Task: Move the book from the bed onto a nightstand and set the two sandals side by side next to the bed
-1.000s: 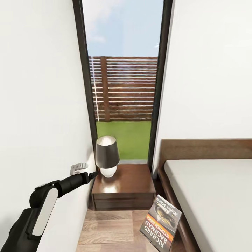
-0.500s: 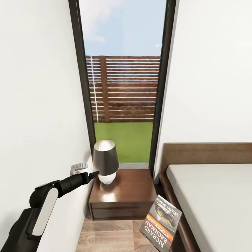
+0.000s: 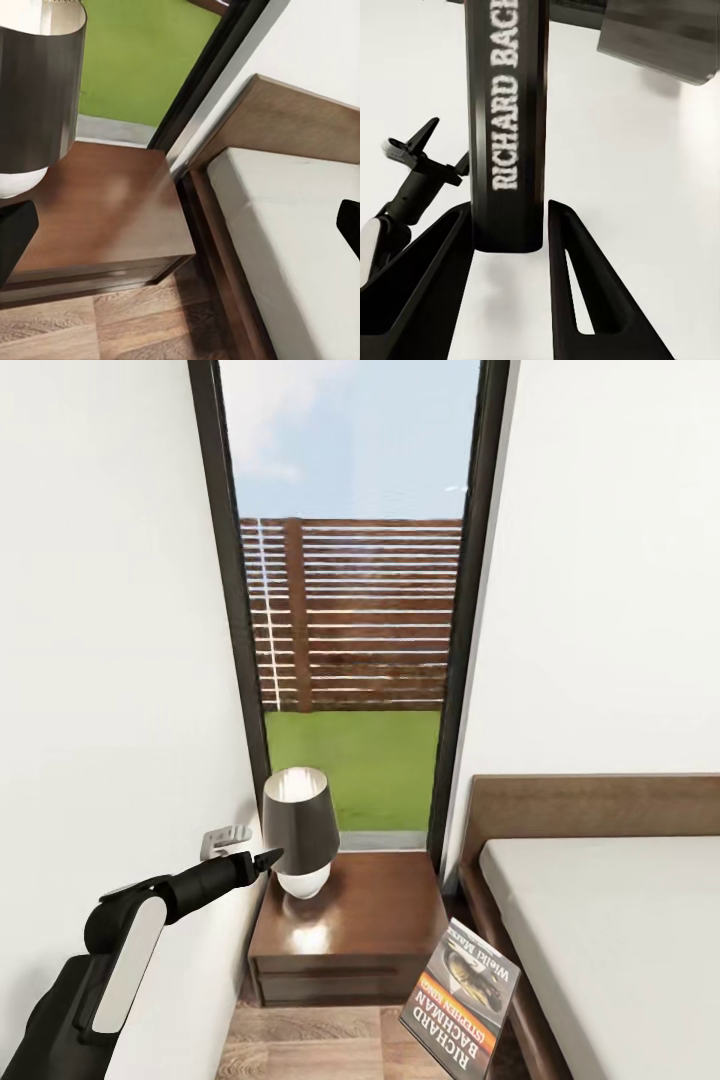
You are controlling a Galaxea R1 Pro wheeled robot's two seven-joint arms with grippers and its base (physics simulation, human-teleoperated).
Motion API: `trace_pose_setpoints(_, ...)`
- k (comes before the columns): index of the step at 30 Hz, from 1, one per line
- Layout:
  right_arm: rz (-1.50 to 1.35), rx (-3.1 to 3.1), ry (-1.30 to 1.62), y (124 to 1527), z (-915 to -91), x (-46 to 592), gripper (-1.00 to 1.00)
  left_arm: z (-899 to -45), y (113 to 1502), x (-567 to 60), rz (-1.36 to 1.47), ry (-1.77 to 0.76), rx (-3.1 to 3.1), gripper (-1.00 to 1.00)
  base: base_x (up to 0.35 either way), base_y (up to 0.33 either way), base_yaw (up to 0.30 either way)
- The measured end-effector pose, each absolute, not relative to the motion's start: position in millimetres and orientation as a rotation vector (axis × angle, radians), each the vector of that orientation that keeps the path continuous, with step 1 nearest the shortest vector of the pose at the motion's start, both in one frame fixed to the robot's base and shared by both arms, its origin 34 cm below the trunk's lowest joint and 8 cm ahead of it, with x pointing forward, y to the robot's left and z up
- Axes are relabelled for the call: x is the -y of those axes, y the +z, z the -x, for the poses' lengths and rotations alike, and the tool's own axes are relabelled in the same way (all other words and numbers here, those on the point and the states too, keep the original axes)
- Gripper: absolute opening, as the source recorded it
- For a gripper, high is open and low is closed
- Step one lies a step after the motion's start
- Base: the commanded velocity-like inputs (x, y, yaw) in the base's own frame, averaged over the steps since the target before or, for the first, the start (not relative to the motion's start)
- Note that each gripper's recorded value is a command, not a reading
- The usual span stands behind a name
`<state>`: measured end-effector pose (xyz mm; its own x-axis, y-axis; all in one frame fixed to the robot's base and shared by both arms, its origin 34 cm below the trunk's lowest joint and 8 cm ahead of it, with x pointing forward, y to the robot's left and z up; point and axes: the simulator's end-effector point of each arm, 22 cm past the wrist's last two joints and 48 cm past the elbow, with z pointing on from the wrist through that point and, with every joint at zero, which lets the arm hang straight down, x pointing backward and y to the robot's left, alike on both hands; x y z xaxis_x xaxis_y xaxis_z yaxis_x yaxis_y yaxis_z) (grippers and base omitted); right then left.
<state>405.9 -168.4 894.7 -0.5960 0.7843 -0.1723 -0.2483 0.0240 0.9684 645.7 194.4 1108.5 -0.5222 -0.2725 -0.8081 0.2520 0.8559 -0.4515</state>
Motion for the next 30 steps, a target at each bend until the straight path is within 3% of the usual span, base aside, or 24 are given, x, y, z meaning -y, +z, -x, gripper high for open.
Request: trace_pose_setpoints(30, -0.595, -1.527, 1.700, 893.7, -407.7, 170.9, -1.00, -658.2, 1151.4, -196.6, 0.017, -0.702, -1.924, 1.00, 0.003, 0.000, 0.000)
